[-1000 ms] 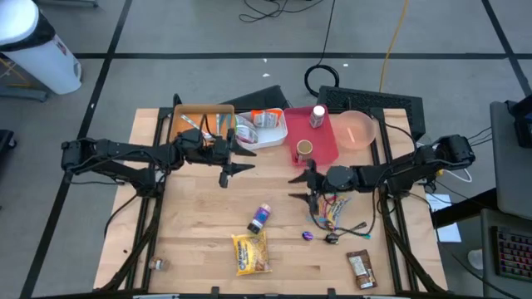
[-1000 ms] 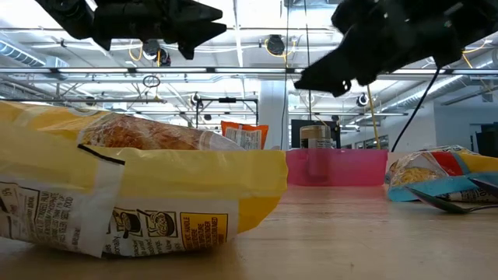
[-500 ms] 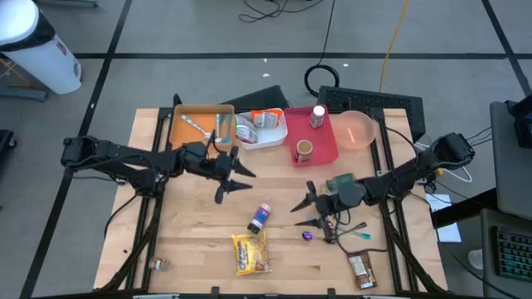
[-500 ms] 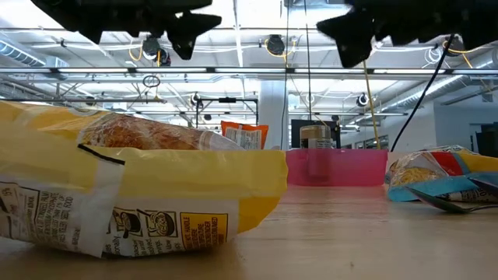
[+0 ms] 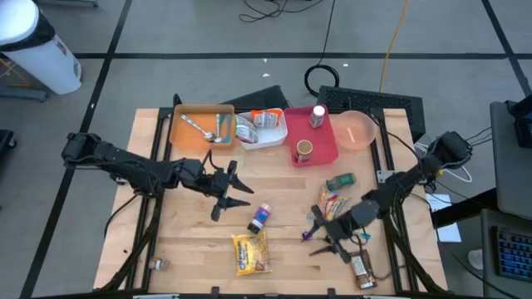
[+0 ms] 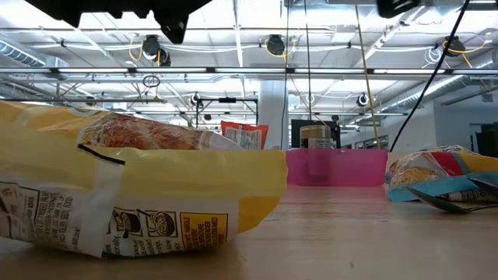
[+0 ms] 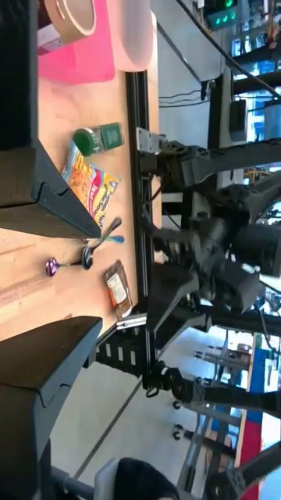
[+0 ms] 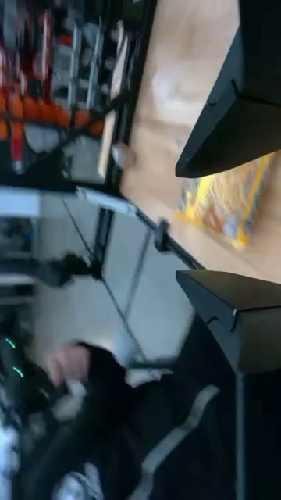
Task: Pick & Place Food Item
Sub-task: Put the blue noodle pack into the white bin
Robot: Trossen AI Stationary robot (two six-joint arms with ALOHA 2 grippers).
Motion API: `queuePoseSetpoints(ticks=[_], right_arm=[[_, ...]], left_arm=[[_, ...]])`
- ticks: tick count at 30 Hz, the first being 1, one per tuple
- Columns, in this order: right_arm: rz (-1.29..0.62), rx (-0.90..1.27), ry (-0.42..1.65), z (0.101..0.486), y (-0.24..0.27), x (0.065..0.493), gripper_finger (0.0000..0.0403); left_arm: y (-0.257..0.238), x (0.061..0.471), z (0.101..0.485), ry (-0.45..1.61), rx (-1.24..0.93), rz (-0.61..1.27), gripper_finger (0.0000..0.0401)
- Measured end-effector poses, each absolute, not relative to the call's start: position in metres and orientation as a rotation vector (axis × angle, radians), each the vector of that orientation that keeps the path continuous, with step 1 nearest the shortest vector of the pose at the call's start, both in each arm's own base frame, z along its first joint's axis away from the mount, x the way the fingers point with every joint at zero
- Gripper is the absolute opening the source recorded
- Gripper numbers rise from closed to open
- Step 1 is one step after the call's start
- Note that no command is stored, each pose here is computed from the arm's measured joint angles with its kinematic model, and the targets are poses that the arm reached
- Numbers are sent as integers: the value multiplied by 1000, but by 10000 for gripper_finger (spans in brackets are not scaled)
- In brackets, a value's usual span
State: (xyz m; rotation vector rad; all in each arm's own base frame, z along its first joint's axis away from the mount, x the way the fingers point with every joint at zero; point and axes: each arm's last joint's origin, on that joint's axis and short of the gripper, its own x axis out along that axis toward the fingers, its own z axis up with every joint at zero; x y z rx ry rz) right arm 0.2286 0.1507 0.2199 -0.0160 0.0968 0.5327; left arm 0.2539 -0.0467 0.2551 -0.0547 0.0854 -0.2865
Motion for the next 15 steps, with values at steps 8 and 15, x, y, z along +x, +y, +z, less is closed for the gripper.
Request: queuePoseSetpoints(ticks=[8, 15], right_arm=[[264, -226, 303, 221, 190, 222, 197], [128, -254, 474, 205, 208, 223, 196]], left_arm=[[-56, 252, 254, 95, -49, -279, 182], [-56, 252, 253, 105, -43, -271, 182]])
